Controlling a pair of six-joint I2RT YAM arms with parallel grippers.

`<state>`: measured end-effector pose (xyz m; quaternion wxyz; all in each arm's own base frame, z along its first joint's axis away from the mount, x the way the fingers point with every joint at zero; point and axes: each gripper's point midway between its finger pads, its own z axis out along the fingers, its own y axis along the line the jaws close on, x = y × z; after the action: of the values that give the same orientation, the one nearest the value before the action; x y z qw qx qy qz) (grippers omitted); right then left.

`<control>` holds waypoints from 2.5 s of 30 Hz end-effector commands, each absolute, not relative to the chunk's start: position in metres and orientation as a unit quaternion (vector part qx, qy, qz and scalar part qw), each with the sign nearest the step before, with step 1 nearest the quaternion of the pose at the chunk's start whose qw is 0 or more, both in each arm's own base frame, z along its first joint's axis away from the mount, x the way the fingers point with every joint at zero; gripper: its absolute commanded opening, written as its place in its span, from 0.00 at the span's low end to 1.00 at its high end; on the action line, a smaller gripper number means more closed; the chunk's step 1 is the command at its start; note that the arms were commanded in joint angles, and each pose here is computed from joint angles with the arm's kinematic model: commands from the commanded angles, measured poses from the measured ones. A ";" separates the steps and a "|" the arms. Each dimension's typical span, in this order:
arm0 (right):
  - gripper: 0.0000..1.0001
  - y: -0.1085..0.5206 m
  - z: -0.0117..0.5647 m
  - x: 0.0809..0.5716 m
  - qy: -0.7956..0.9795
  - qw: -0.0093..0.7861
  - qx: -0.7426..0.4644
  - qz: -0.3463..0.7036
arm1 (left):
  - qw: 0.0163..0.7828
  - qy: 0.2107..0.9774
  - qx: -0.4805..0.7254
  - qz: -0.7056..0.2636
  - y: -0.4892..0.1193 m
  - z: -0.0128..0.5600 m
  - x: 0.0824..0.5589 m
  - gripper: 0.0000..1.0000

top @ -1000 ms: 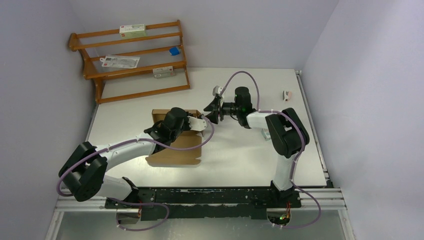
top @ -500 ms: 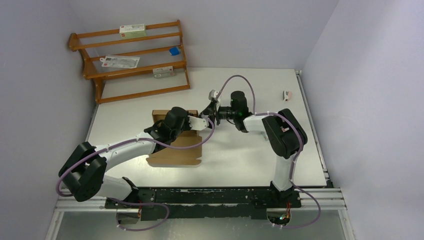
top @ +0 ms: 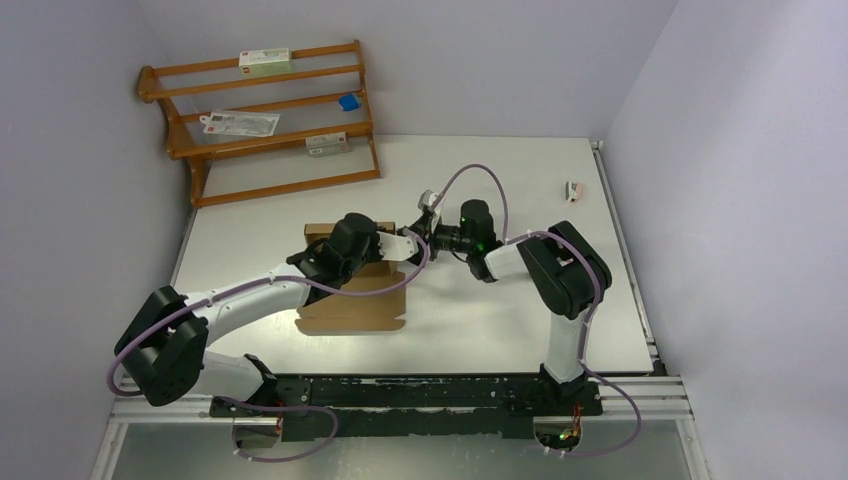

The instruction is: Fold the paper box

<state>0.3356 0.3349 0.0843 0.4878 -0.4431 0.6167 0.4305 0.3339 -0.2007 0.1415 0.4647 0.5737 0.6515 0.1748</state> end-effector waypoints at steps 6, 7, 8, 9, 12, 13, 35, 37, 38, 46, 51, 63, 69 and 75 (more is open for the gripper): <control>0.64 0.337 0.107 0.351 0.599 0.573 -0.378 0.412 | 0.457 0.648 0.595 0.127 -0.218 0.137 0.315 0.05; 0.64 0.337 0.107 0.351 0.598 0.577 -0.376 0.409 | 0.456 0.648 0.597 0.126 -0.218 0.136 0.314 0.05; 0.64 0.338 0.105 0.351 0.598 0.579 -0.376 0.407 | 0.455 0.648 0.598 0.126 -0.219 0.135 0.313 0.05; 0.64 0.339 0.103 0.351 0.599 0.578 -0.377 0.406 | 0.453 0.648 0.599 0.126 -0.219 0.135 0.312 0.05; 0.64 0.340 0.102 0.353 0.597 0.588 -0.373 0.399 | 0.448 0.647 0.604 0.126 -0.220 0.133 0.309 0.05; 0.64 0.340 0.103 0.354 0.597 0.593 -0.371 0.393 | 0.448 0.646 0.606 0.126 -0.221 0.133 0.308 0.05; 0.46 0.336 0.093 0.363 0.616 0.626 -0.361 0.314 | 0.452 0.643 0.605 0.127 -0.224 0.139 0.304 0.05; 0.45 0.336 0.091 0.366 0.624 0.625 -0.360 0.301 | 0.452 0.645 0.604 0.126 -0.224 0.139 0.305 0.05; 0.44 0.336 0.089 0.366 0.627 0.624 -0.362 0.294 | 0.451 0.645 0.604 0.125 -0.224 0.139 0.305 0.05; 0.37 0.324 0.085 0.372 0.647 0.633 -0.352 0.237 | 0.450 0.652 0.598 0.125 -0.225 0.140 0.306 0.05; 0.27 0.317 0.084 0.378 0.658 0.643 -0.335 0.203 | 0.454 0.652 0.595 0.122 -0.225 0.144 0.305 0.05; 0.15 0.327 0.080 0.374 0.653 0.630 -0.363 0.212 | 0.551 0.652 0.519 0.046 -0.238 0.208 0.302 0.13; 0.16 0.332 0.079 0.367 0.646 0.621 -0.383 0.226 | 0.600 0.676 0.427 -0.021 -0.235 0.242 0.317 0.47; 0.17 0.339 0.074 0.363 0.655 0.598 -0.395 0.241 | 0.562 0.738 0.364 -0.075 -0.246 0.220 0.345 0.67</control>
<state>0.3688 0.3376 0.0843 0.6233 -0.3680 0.6459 0.2425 0.3306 -0.2269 0.2264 0.5785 0.4145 0.7025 -0.0070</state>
